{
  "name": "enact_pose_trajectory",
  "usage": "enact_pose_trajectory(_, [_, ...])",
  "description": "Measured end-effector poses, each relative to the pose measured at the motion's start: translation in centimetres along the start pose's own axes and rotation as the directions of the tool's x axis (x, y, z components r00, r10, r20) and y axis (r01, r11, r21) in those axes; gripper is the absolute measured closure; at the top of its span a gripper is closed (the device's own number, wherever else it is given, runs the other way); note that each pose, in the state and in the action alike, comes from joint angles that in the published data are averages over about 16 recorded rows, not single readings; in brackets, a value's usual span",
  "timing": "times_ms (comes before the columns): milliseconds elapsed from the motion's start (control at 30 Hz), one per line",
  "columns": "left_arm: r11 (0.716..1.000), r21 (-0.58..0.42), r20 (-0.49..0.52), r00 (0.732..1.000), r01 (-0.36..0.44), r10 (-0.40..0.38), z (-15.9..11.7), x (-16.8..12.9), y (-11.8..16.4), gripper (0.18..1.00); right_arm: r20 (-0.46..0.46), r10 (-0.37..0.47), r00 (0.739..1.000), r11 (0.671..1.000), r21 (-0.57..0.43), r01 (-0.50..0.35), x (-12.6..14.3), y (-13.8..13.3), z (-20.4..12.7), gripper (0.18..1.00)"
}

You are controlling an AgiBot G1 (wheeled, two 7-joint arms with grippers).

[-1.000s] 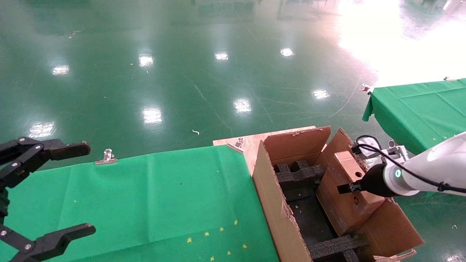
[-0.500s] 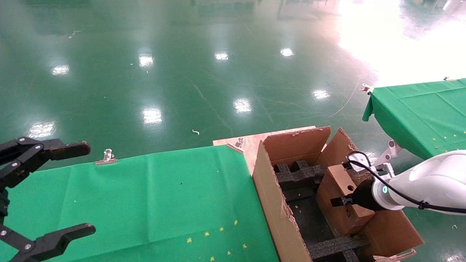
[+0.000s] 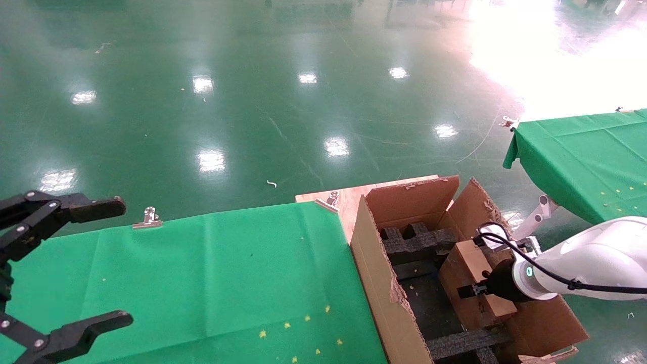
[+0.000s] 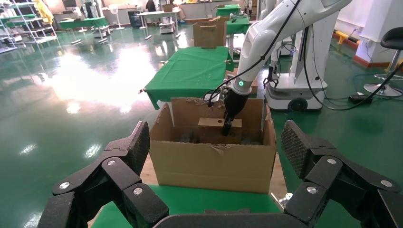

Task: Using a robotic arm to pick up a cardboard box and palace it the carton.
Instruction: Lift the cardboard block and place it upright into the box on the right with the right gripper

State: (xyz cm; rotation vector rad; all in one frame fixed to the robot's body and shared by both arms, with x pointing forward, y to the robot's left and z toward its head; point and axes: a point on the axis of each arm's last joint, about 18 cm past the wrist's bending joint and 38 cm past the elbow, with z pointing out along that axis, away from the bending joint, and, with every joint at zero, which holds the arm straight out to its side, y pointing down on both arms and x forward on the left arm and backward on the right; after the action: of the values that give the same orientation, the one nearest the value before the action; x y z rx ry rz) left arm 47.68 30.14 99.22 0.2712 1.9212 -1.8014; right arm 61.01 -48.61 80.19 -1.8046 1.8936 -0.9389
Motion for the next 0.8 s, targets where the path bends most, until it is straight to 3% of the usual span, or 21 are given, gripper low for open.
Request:
enact_pose_trajectory(467, [1.000,0.000,0.000,1.000,0.000,0.000,0.0,0.0,0.0,0.184,0.009,0.010,1.000,1.000,-0.008,-0.010,0.1,-0.1,0.1,0.848])
enact_pose_trajectory(800, [1.000,0.000,0.000,1.000,0.000,0.000,0.0,0.0,0.0,0.184,0.004,0.013,1.000,1.000,0.011,-0.013,0.4,-0.8,-0.8,0.736])
